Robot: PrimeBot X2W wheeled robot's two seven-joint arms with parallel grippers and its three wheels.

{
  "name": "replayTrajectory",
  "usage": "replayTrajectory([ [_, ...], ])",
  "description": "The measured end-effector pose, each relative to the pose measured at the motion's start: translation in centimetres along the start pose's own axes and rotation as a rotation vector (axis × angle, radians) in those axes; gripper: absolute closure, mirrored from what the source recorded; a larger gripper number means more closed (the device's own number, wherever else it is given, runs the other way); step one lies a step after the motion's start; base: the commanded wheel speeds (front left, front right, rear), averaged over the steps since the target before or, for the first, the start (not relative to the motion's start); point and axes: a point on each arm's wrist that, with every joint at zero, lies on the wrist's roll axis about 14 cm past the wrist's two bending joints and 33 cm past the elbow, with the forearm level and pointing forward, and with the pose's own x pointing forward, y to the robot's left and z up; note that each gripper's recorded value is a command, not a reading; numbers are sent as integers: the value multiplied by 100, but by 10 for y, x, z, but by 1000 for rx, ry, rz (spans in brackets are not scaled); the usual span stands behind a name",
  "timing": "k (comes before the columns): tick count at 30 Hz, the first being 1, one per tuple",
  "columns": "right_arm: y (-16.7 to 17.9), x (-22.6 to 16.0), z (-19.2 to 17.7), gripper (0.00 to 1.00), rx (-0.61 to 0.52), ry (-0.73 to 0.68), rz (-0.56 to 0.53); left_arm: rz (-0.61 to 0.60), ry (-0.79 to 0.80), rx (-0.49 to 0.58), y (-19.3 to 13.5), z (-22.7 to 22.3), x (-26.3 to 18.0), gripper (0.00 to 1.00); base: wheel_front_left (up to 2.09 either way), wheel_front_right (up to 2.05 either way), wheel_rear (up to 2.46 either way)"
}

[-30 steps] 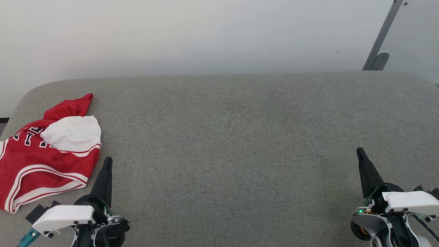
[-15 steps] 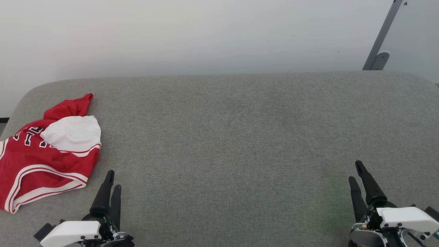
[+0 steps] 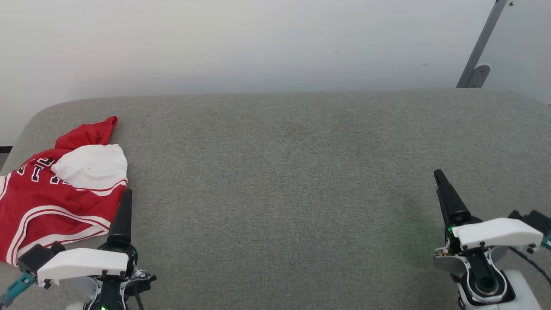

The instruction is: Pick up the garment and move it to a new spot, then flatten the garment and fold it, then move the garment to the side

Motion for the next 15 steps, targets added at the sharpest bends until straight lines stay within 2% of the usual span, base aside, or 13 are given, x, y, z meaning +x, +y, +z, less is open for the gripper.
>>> replayTrajectory([
  [15,16,19,14,0,-452,-6,38,-13,-16,390,-7,9,8,0,0,0,0],
])
